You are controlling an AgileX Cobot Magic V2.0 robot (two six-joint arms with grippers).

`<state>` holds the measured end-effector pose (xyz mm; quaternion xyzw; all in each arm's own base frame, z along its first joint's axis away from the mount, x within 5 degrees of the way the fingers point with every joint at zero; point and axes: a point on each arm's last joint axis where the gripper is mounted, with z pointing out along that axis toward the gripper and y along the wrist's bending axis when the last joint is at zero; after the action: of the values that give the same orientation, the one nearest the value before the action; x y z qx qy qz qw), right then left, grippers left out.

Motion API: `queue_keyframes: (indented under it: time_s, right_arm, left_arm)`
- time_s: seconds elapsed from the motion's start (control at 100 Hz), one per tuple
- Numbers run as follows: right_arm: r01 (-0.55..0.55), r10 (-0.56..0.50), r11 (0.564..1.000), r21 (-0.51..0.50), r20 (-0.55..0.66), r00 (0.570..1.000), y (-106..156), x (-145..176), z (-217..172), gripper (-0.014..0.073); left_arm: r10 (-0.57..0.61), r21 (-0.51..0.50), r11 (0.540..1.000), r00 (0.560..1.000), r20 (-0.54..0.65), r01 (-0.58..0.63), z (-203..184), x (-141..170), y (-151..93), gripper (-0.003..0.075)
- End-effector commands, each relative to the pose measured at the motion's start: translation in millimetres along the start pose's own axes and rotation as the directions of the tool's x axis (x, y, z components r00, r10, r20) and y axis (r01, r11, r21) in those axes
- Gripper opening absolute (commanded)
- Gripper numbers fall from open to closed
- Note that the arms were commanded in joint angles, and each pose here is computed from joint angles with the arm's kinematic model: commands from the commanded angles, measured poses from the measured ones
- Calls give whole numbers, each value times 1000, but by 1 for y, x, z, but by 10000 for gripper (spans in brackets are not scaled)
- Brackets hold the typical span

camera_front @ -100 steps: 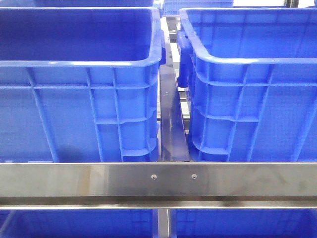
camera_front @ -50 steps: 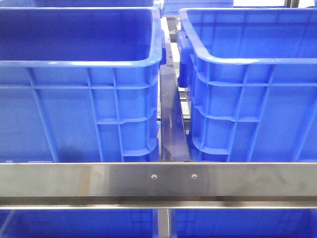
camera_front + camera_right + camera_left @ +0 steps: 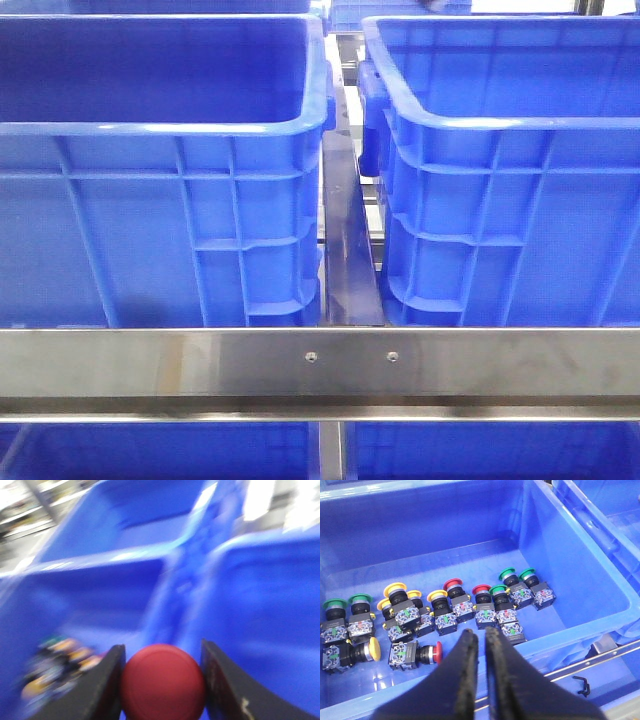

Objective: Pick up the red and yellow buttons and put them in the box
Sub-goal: 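Lower the red button into the empty bin and open the right gripper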

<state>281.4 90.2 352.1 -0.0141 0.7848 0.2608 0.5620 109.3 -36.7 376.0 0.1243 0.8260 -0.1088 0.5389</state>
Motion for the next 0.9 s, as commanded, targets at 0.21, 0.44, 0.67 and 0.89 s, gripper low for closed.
queue_keyframes:
  time_s: [0.21, 0.44, 0.67, 0.89]
  right_arm:
    - [105, -163, 889, 445, 94, 982, -47, -10, 22, 151]
    - [241, -280, 830, 503, 3, 960, -66, 0, 67, 151]
    - [261, -298, 774, 577, -32, 954, -86, 9, 106, 151]
    - [261, -279, 774, 577, -60, 958, -104, 15, 126, 151]
  left_arm:
    - [-24, 3, 1000, 993, 113, 23, -6, -15, 0, -19]
    - [-24, 3, 1000, 993, 113, 23, -6, -15, 0, -19]
    - [-24, 3, 1000, 993, 113, 23, -6, -15, 0, -19]
    - [-24, 3, 1000, 993, 113, 23, -6, -15, 0, -19]
